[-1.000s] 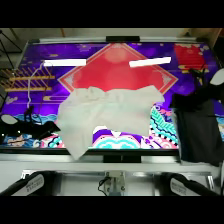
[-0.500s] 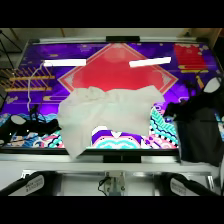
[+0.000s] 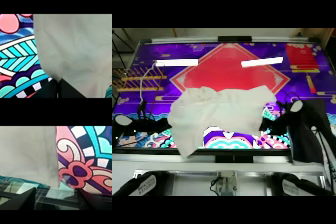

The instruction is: Fold the shirts.

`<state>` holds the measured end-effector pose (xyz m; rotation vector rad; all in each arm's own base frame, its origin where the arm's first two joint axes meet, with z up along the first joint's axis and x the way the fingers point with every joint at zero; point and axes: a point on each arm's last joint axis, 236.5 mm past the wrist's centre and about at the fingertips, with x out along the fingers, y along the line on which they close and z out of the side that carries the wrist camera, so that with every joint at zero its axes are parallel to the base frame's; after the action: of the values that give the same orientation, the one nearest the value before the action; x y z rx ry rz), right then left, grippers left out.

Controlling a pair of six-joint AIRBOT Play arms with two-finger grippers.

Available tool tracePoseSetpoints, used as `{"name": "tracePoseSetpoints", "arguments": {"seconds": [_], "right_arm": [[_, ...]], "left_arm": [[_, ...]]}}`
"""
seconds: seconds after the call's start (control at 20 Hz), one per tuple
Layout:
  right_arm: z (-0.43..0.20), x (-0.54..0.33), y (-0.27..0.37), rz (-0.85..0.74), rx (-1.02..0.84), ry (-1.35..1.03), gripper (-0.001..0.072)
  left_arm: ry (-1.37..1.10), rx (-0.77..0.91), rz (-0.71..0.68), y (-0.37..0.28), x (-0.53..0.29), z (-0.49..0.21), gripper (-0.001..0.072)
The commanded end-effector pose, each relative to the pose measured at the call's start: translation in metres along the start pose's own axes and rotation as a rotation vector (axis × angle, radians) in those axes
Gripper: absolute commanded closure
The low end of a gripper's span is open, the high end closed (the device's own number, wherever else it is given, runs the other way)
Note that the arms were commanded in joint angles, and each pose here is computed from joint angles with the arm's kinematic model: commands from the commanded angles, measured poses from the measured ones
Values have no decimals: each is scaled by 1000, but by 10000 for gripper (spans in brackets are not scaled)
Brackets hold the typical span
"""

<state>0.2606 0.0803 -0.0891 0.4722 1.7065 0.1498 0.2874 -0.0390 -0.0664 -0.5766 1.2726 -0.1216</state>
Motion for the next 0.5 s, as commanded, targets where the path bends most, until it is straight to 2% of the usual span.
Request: {"name": "tracePoseSetpoints", "arguments": {"seconds": [0.0,0.05,0.1,0.15,0.3,0.35,0.4,0.45], "right_arm": [[5,21,13,40,26,-2,84],[5,26,19,47,18,-1,93],[3,31,24,44,11,10,149],[1,37,27,37,8,22,168],[-3,48,34,30,7,42,168],[-3,49,36,36,4,41,245],[-3,49,38,39,7,39,487],[-3,47,39,42,6,39,643]], "left_arm": [[-5,17,-10,-6,-8,-2,671],[-5,18,-11,-6,-8,-2,671],[-3,18,-12,-6,-8,-3,671],[-2,18,-12,-7,-8,-3,671],[-2,18,-12,-7,-8,-3,671],[1,18,-13,-7,-8,-4,671],[3,18,-13,-7,-8,-4,671],[6,19,-15,-7,-9,-5,671]]}}
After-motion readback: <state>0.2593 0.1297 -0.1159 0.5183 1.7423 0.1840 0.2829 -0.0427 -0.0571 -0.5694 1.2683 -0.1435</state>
